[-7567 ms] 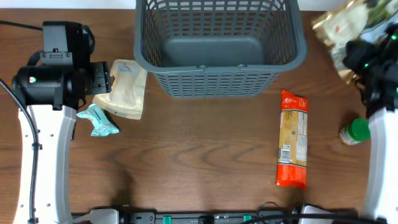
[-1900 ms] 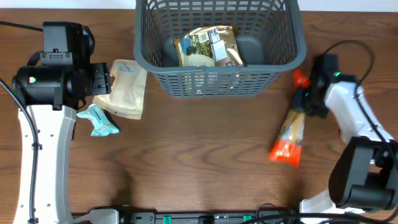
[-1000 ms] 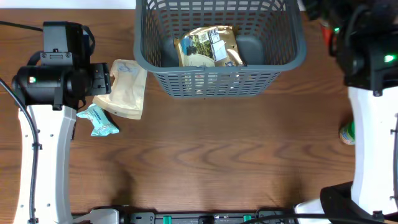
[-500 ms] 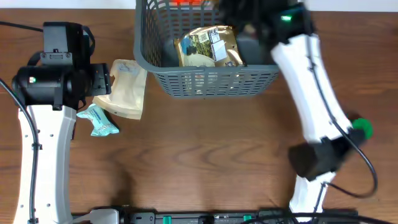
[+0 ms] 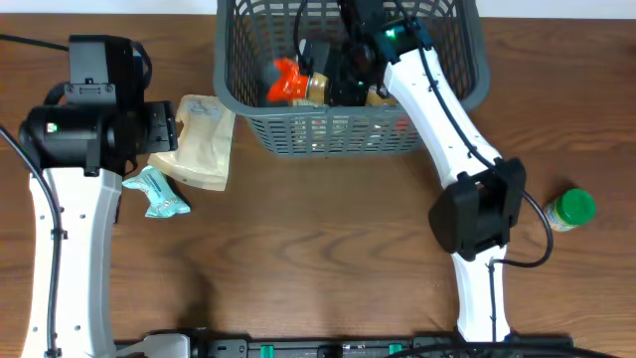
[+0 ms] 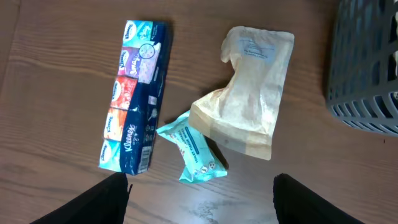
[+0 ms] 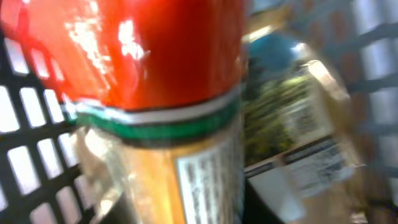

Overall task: Pack container
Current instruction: 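Carry the package over the basket and drop it in, then move right gripper down onto the green-lidded jar and grasp it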

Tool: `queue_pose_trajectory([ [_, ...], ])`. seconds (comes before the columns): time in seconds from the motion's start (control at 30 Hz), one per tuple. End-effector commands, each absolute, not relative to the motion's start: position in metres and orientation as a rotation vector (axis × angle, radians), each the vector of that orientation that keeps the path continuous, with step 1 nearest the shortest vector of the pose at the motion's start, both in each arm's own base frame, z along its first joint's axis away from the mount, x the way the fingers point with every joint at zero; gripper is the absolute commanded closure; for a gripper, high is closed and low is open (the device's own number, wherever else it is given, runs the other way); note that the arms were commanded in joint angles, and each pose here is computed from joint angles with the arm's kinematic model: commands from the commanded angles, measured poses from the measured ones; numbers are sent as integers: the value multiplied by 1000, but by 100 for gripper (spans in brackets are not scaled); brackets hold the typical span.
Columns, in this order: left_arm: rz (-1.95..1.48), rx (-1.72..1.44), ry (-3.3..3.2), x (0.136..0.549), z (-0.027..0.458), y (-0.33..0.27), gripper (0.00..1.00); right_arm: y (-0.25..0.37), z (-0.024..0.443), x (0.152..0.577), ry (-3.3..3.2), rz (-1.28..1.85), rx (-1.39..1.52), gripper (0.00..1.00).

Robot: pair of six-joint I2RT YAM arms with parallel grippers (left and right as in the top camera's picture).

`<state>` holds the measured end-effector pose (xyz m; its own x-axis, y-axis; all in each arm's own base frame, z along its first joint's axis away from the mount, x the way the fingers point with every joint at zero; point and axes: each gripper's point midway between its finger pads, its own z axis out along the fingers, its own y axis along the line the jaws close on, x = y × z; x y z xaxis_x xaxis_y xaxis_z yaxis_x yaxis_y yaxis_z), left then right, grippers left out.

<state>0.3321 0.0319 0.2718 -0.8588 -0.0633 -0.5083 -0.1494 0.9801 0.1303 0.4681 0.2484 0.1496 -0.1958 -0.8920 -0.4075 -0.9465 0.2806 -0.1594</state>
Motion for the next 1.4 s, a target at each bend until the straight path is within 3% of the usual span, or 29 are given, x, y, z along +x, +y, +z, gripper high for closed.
queue_pose_trajectory([
  [0.0,238,-150,2598,333,274,34,27,253,157,466,2117,202,-1663,46],
  [0.13,238,-150,2599,333,274,34,27,255,167,466,2122,204,-1620,40],
  [0.17,238,-150,2600,333,274,34,26,256,175,467,2121,204,-1588,23],
  [0.2,238,-150,2602,332,274,34,27,256,187,468,2117,203,-1550,19],
  [0.4,238,-150,2605,332,273,34,27,249,305,474,1957,147,-1301,17],
  [0.5,238,-150,2605,332,273,34,27,208,375,491,1990,98,-879,12],
  [0.63,238,-150,2605,332,273,34,27,101,419,489,2118,56,-142,13],
  [0.73,238,-150,2605,332,273,34,27,13,415,453,2197,67,376,14],
  [0.93,238,-150,2604,332,273,34,27,-107,387,382,2229,-9,1000,5],
  [1.03,238,-150,2604,332,273,34,27,-139,373,360,2255,-32,1128,1],
  [1.37,238,-150,2605,332,273,34,27,-179,311,300,2463,19,1279,1],
])
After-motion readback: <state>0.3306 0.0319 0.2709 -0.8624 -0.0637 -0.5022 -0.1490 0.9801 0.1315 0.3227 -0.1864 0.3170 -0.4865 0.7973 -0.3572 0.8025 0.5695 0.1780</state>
